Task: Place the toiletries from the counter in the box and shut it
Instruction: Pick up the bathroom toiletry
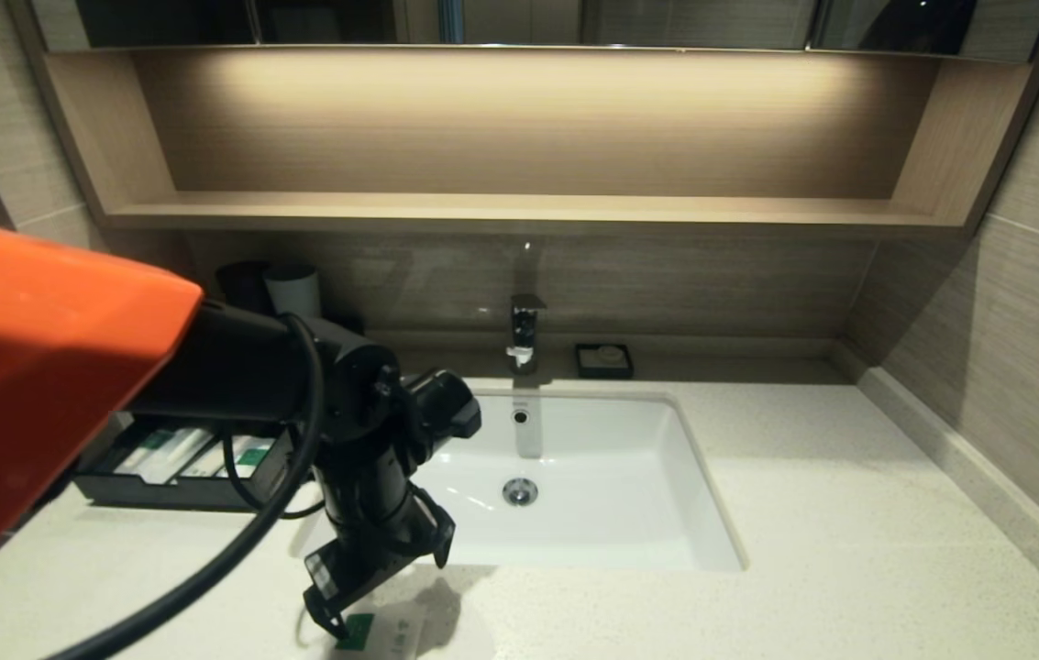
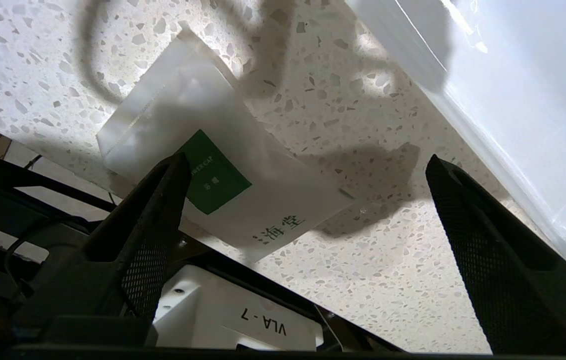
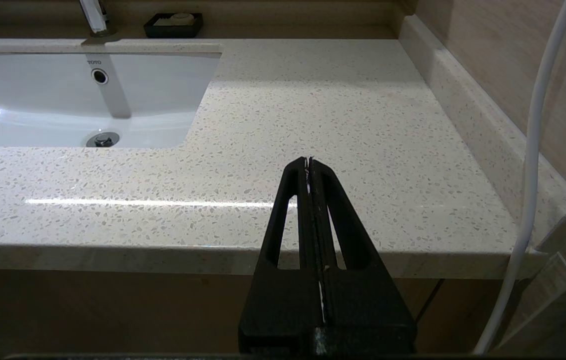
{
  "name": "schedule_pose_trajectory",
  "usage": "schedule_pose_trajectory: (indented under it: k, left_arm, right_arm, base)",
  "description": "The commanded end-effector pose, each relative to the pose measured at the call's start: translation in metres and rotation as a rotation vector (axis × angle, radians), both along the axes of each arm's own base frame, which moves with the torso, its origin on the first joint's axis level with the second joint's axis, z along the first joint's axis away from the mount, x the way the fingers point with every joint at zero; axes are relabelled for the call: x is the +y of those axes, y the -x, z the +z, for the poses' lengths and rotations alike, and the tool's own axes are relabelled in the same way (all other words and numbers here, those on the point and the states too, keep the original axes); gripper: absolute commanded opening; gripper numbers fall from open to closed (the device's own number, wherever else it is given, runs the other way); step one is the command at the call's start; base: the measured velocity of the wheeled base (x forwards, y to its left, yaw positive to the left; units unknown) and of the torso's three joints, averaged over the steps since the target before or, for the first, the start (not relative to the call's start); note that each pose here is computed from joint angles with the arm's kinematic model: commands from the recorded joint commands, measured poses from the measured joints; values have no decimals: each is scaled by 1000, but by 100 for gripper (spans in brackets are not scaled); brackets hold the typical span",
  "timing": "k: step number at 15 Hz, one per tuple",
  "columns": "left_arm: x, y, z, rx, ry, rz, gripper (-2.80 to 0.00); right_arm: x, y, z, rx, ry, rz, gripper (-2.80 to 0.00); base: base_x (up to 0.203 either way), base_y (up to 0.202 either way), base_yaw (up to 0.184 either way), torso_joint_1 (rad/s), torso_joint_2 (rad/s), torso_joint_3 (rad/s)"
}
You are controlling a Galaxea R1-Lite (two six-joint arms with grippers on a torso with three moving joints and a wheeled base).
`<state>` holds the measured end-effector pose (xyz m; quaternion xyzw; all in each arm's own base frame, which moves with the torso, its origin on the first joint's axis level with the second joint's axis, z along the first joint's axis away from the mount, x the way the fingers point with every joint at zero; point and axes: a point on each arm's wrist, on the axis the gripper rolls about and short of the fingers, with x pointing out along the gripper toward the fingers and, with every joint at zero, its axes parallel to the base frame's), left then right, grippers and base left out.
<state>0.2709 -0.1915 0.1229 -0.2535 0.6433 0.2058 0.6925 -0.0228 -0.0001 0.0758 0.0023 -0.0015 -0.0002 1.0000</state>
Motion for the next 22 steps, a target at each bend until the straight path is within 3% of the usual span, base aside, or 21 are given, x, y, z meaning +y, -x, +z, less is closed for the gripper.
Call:
schedule_pose_trajectory:
  k: [1,14,15,16,22]
  left_arm:
    - [-1,-1,-4,10,-10,5,0]
    - [-2,-4,-7,13,-15,-3,0]
    - [-2,-4,-8,14,-16,-3,-221]
    - [-2,-4,-8,14,-16,-3,-280]
    - [-3,-5,-9,15,-19,-4,-280]
  right_arm:
    - [0,0,0,0,0,0,-280]
    - [0,0,0,1,0,0,-280]
    - [0,0,0,1,0,0,-280]
    - [0,0,0,0,0,0,-280]
    - [0,0,0,0,0,0,-280]
  base:
    - [0,0,0,0,0,0]
    - [0,0,0,0,0,0]
    - [0,0,0,0,0,0]
    - [0,0,0,0,0,0]
    - [0,0,0,0,0,0]
